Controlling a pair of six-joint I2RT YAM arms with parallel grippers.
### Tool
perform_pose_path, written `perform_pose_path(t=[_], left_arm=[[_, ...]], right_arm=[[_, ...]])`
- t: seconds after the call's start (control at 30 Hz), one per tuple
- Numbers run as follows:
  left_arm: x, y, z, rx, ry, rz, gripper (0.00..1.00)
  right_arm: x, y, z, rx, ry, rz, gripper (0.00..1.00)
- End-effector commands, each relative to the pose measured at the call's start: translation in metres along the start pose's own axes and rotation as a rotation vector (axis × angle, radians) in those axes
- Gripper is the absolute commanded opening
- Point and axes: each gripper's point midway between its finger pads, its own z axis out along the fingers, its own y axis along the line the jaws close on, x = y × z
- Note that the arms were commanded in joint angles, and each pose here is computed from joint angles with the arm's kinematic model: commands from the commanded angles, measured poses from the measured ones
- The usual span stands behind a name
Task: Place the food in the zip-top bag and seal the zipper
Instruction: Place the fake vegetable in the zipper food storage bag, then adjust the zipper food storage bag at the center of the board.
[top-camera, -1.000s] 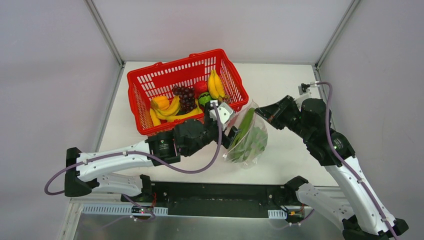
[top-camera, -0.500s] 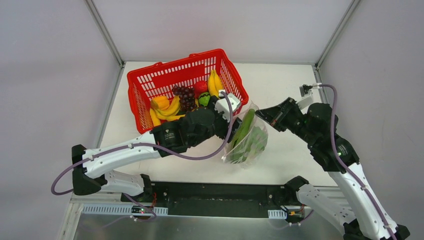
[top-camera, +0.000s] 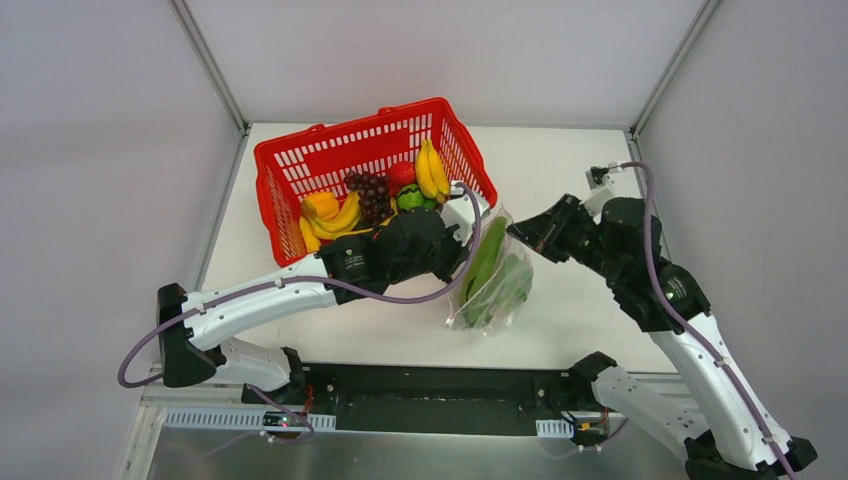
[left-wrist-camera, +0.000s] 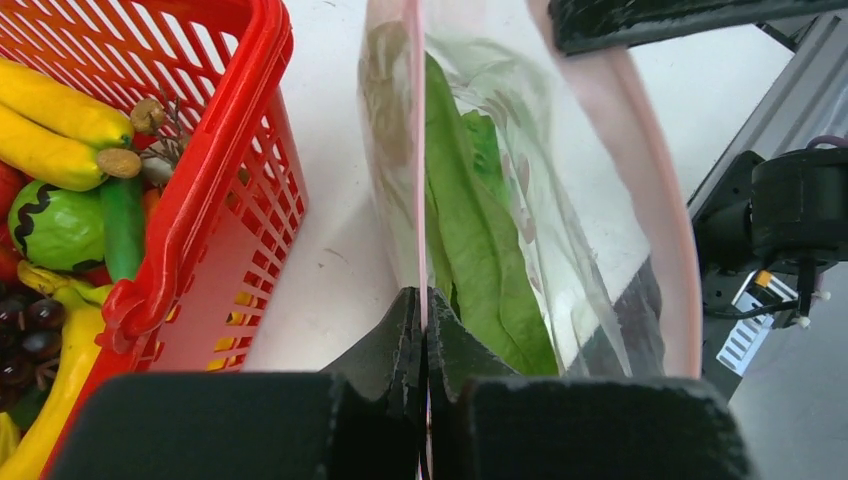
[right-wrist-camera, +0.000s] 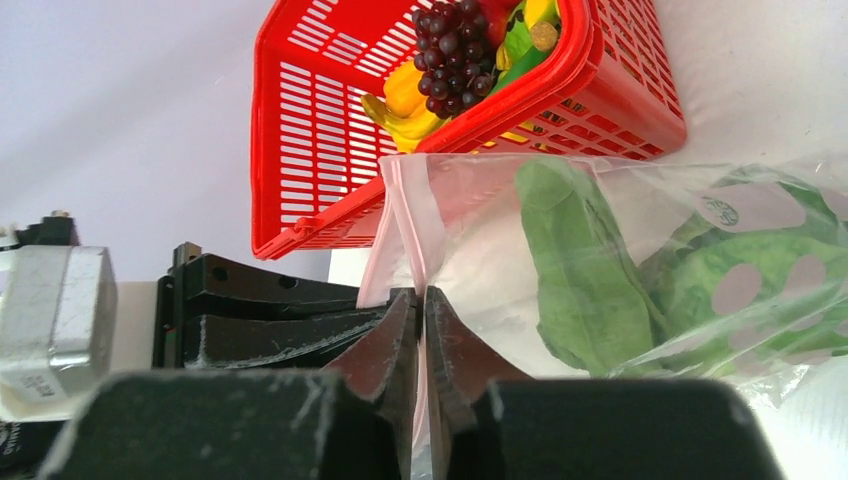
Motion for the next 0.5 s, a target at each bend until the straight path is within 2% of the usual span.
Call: perform_pose_path(t=[0.0,0.07,0.1,0.17,0.27,0.37,0.47], left_arm=[[-0.038,-0.004,-0.013,0.035,-0.095,-0.083,0.0],[-0.047,-0.001,-0.014,0.018,-0.101,-0.105,0.0],[-0.052,0.0,-0.015,0.013,-0.107,-0.114,0.0],[-0.062,-0.004,-0.015,0.026,-0.123,-0.132,0.0],[-0.073,-0.013,-0.014,0.065,-0.134,-0.148,0.0],[-0.076,-0.016,-0.008,0.065,-0.117,-0.156,0.0],[-0.075,-0.016,-0.005,0.058,-0.108,-0.17,0.0]], right_arm=[[-0.004,0.01,-0.004,-0.022,0.013,-0.039,0.19],[-0.004,0.007,-0.006,0.007,0.021,-0.043,0.43],[-0.004,0.004,-0.008,0.028,0.025,-0.042,0.51],[-0.003,0.001,-0.01,0.064,0.045,-0.045,0.59],[0.002,0.002,-0.014,0.086,0.095,-0.042,0.62],[0.003,0.006,-0.015,0.085,0.118,-0.042,0.59],[0.007,-0.008,-0.012,0.161,0.155,-0.053,0.56]])
